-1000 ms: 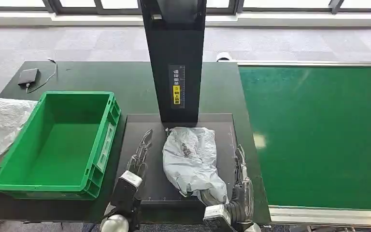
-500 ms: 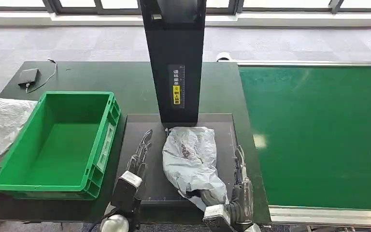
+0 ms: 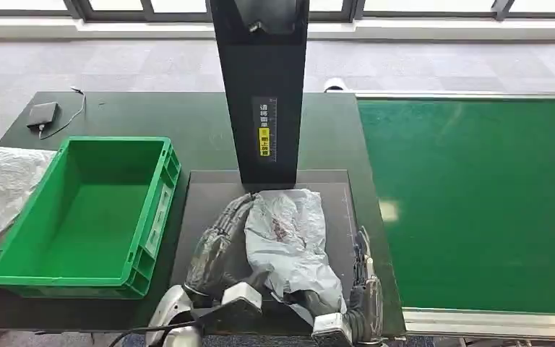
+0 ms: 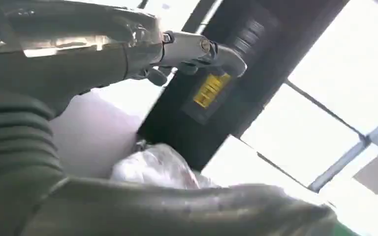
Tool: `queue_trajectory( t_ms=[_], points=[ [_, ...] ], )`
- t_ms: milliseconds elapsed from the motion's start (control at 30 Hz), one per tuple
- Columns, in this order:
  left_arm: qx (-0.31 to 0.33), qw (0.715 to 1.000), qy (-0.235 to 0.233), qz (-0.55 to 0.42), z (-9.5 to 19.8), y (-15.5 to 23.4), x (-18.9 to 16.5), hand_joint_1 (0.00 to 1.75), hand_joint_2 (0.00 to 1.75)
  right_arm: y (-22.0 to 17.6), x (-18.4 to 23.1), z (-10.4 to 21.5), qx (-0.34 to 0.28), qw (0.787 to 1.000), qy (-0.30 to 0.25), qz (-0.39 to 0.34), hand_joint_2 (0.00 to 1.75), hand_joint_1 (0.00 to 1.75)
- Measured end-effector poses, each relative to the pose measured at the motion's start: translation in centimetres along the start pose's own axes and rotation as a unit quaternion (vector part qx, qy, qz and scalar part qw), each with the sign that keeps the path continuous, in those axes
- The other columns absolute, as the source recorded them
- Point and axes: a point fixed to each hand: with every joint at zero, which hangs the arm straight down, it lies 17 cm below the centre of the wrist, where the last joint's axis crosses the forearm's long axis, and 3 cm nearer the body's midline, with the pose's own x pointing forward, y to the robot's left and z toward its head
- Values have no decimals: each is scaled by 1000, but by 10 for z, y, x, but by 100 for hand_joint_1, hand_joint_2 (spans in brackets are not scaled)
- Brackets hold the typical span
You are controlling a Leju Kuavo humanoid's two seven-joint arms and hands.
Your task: Moved the parcel from conveyor to table for the left to box.
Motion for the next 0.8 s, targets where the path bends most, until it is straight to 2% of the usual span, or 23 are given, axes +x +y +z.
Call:
queue_trajectory(
  t_ms=[167,267,533,800],
  points=[
    [-157,985,-30,-62,8,-92,1,0,175,-3,-2,3,-2,1000,-5,-10,175,0],
    [-198,977,-42,-68,14,-123,3,0,175,-4,-1,5,-1,1000,-9,-11,175,0],
    [-286,954,-34,-85,41,-168,-10,0,175,-2,-1,10,5,1000,-13,-6,175,0],
    [-313,945,-32,-89,51,-182,-17,0,175,-1,-1,14,8,1000,-12,-2,175,0]
  ],
)
